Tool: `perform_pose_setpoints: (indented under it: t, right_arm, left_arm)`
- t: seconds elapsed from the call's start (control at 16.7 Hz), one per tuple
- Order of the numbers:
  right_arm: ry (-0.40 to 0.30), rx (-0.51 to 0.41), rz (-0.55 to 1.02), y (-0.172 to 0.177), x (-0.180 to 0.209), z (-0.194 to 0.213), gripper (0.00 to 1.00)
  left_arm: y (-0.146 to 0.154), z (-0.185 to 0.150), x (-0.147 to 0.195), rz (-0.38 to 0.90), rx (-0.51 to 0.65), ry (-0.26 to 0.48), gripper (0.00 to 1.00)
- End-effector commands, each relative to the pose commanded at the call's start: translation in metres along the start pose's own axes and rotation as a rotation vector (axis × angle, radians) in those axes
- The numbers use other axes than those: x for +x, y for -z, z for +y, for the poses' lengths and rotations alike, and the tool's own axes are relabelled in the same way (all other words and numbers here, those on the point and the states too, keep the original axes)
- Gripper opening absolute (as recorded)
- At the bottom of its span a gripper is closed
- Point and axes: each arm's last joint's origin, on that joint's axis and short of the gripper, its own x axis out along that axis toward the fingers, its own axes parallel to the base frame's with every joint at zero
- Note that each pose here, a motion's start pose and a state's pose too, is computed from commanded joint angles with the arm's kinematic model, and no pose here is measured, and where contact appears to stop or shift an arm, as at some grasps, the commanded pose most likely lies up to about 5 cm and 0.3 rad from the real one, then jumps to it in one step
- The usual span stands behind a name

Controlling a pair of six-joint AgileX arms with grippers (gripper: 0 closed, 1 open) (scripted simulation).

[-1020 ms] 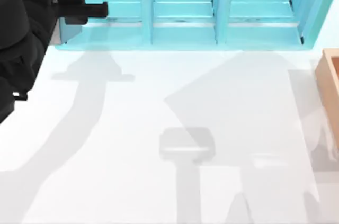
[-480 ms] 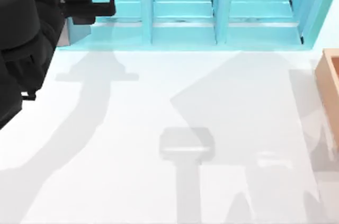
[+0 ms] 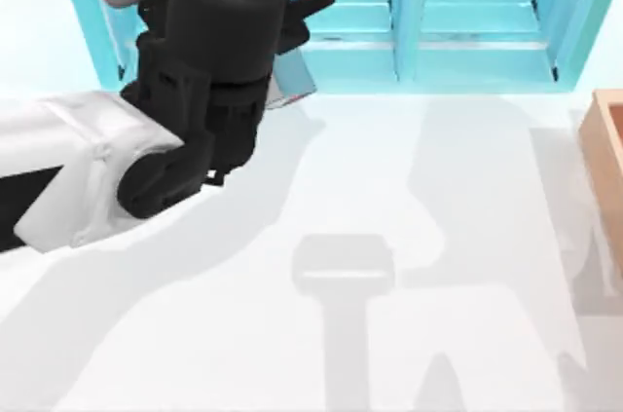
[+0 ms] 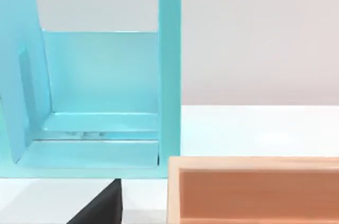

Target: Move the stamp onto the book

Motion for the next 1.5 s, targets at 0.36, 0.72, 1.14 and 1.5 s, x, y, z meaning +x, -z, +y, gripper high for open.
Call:
perform_pose_setpoints:
  t: [0.36,0.72,1.14,1.5]
  right_arm:
    - [0.0,0.0,0.0,0.0,0.0,0.0,1.0]
    - [0.0,0.0,0.0,0.0,0.0,0.0,1.0]
    - [0.0,0.0,0.0,0.0,0.0,0.0,1.0]
    - [0.0,0.0,0.0,0.0,0.0,0.0,1.0]
  left_arm:
    - [0.092,-0.057,-0.006,0.017,-0.481,-0.115,0.0]
    - [0.172,-0.092,-0.041,-0.066,-0.892,-0.121,0.0]
    - [0.213,-0.108,-0.071,-0.121,-1.09,-0.057,0.0]
    - [0.214,-0.106,-0.071,-0.121,-1.088,-0.062,0.0]
